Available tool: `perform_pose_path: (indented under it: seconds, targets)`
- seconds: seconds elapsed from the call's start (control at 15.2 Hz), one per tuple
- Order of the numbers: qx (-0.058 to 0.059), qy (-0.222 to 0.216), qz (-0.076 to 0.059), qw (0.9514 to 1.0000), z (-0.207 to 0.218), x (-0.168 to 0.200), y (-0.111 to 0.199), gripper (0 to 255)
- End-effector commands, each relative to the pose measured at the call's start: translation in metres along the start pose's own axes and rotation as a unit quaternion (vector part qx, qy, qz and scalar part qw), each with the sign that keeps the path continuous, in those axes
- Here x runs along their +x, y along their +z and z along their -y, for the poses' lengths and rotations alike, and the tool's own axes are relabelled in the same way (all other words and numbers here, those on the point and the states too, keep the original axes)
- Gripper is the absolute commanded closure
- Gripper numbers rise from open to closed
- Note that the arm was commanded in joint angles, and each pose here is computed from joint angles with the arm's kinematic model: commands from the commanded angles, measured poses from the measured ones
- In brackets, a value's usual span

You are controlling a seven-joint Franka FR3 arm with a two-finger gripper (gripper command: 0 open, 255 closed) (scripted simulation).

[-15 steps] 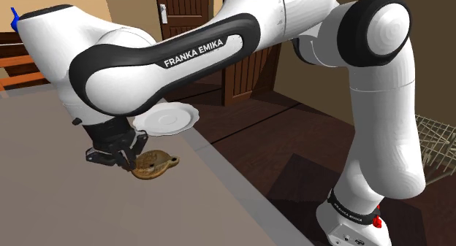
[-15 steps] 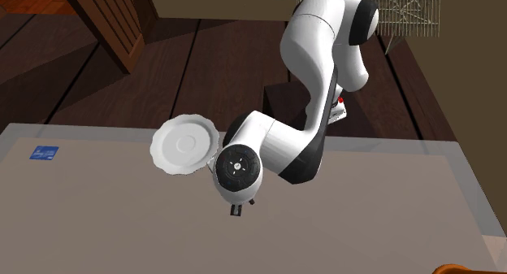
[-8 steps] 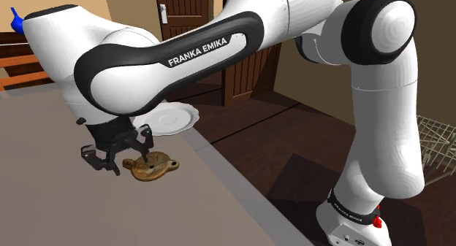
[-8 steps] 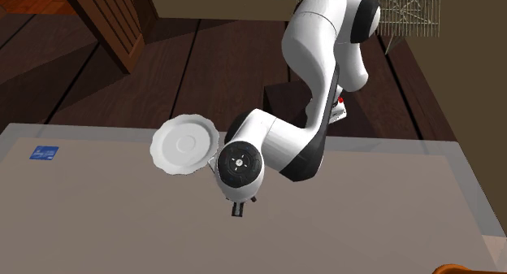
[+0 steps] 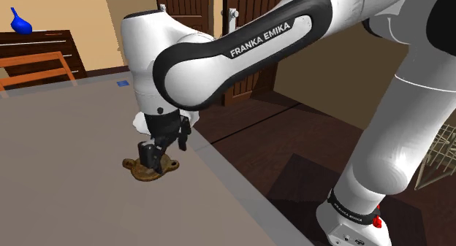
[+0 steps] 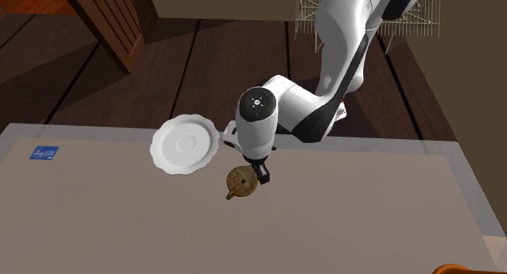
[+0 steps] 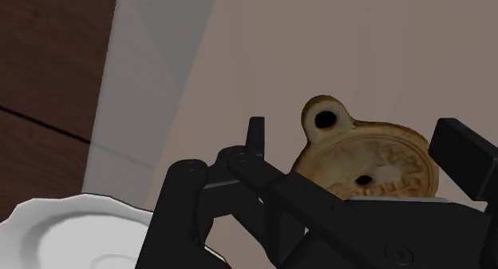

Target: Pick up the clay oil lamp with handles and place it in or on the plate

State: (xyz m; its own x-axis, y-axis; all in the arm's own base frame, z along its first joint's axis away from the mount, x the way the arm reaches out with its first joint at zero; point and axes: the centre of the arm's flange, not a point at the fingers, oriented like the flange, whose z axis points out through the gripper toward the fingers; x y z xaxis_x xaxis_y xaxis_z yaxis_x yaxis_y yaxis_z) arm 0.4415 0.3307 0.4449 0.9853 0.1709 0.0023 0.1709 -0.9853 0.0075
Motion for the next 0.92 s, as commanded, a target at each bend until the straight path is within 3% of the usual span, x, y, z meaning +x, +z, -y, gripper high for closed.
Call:
perform_pose_path:
  seconds: [0.0,0.46,0.86]
  targets:
    - [0.008,-0.039,0.002,0.9992,-0.009,-0.007,0.007,0]
    - [0.008,-0.039,0.002,0.9992,-0.009,-0.008,0.041,0]
    - [0.008,-0.039,0.002,0.9992,-0.009,-0.008,0.041,0]
